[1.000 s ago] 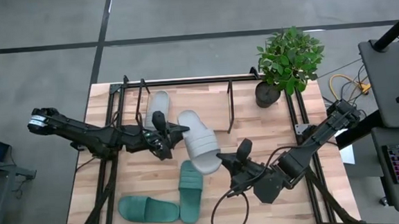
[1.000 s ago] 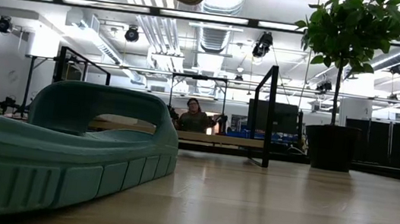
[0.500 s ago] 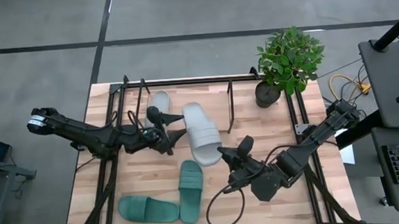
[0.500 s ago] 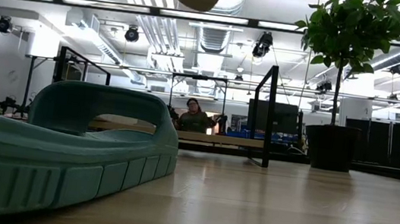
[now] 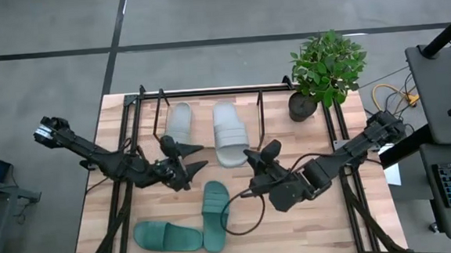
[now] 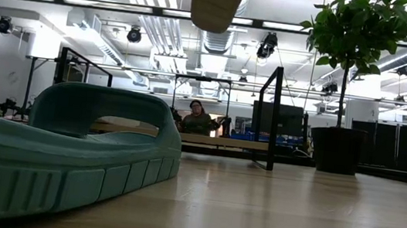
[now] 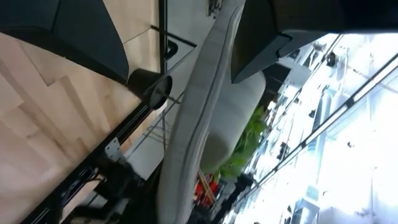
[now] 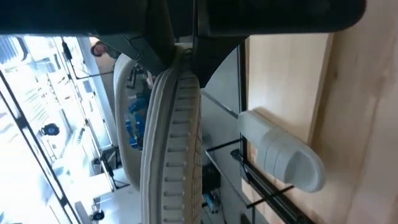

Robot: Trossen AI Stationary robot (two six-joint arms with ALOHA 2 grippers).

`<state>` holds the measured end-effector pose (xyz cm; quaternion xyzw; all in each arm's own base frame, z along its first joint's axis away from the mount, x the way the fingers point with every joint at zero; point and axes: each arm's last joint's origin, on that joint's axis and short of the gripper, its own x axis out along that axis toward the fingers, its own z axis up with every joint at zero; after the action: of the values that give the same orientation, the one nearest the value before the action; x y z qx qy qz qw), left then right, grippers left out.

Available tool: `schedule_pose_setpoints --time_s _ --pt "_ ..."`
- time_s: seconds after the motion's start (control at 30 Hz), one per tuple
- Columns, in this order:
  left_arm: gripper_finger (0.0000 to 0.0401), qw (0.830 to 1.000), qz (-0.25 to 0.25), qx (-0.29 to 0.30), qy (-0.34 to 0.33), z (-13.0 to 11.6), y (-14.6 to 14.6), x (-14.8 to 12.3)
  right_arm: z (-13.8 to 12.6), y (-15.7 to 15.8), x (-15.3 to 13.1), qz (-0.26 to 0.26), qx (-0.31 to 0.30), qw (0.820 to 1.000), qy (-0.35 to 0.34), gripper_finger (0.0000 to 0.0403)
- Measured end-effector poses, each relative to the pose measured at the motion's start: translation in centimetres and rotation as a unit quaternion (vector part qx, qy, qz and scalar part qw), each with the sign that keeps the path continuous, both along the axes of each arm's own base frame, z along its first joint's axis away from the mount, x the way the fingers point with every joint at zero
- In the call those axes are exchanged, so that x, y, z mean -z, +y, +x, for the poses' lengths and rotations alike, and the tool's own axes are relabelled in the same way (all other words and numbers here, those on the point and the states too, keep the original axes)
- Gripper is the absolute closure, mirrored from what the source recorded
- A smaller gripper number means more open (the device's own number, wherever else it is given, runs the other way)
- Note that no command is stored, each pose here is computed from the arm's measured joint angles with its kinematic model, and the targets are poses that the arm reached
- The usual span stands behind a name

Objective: Pick and place slides into the shelf
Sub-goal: Put the left grey slide on the shelf

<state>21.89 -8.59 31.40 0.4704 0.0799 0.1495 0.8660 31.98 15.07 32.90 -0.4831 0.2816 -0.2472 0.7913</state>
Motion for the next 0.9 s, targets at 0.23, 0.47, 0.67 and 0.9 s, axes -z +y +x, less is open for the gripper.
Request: schedule_pose_setpoints --time_s 0.23,0.47,0.67,0.9 --pt "0.0134 1.0 0.015 -0.002 0.018 1.3 -0.9 0.4 0.6 -1.0 0.5 0.007 -0.01 1.0 0.019 0.0384" --pt "0.0134 0.995 0.066 -0.069 0.032 3.8 -1.9 -0.1 0.8 -1.7 1.1 0.0 0.001 1.0 0.029 0.0384" --pt "0.0134 0.991 0.086 -0.086 0.048 5.5 -2.7 -0.2 1.0 -2.3 1.1 0.0 0.009 1.0 0.029 0.0384" --pt "0.0134 0.984 0.113 -0.121 0.071 7.3 -3.5 0.1 1.3 -3.1 1.1 0.0 0.022 0.999 0.029 0.0384"
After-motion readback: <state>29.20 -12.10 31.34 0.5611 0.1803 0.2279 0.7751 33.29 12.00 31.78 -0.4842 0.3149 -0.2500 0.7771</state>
